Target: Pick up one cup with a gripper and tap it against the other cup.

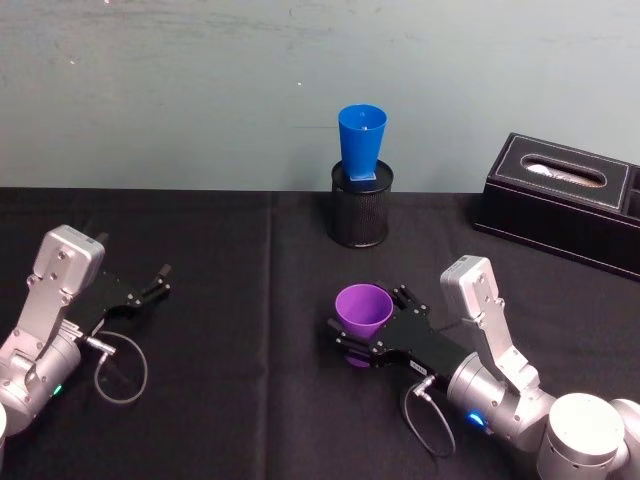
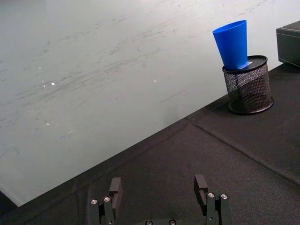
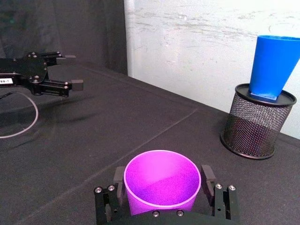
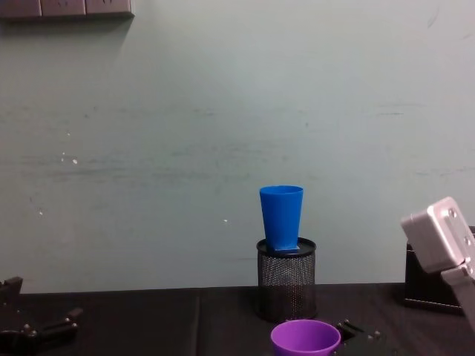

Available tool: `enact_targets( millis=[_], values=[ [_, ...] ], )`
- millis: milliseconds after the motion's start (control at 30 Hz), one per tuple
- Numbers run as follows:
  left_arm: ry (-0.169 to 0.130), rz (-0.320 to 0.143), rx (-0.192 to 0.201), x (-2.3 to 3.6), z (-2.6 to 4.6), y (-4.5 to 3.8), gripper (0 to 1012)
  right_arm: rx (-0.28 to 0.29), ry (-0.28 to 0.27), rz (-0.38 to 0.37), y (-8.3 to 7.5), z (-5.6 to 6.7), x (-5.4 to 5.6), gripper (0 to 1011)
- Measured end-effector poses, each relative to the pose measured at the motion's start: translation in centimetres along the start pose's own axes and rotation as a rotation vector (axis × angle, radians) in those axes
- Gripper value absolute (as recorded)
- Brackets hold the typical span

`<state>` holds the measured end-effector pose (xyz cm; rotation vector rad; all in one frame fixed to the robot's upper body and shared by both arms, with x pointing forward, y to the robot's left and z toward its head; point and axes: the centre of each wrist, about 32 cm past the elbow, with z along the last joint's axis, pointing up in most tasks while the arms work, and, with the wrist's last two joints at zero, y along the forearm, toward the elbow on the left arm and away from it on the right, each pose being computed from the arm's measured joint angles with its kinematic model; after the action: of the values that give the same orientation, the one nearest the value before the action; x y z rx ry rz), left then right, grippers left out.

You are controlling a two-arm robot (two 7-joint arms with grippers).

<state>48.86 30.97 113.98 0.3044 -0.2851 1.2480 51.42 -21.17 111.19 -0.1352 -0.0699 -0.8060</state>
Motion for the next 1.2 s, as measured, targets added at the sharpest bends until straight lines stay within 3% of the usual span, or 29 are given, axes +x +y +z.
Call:
enact_targets(
  millis=[367,500,700,900,1067,1200],
  values=[
    [0.0,0.0,0.0,0.0,0.0,0.0,1011,0.094,-0.048,-0.013,-0.6,1.6,-0.2,1003],
    [0.0,0.0,0.0,0.0,0.0,0.0,1012,0.134,-0.072,-0.062,-0.9,2.2,-0.3,1003],
    [0.0,0.0,0.0,0.0,0.0,0.0,1011,0.174,-0.099,-0.231,-1.4,2.8,-0.9,1003],
    [0.0,0.0,0.0,0.0,0.0,0.0,1011,0.131,-0.093,-0.501,-1.5,2.8,-2.5,1003],
    [0.0,0.0,0.0,0.0,0.0,0.0,1011,0.061,-0.04,-0.625,-0.9,2.6,-3.1,1003],
    [0.0,0.0,0.0,0.0,0.0,0.0,1011,-0.003,0.011,-0.682,-0.5,2.3,-3.2,1003]
  ],
)
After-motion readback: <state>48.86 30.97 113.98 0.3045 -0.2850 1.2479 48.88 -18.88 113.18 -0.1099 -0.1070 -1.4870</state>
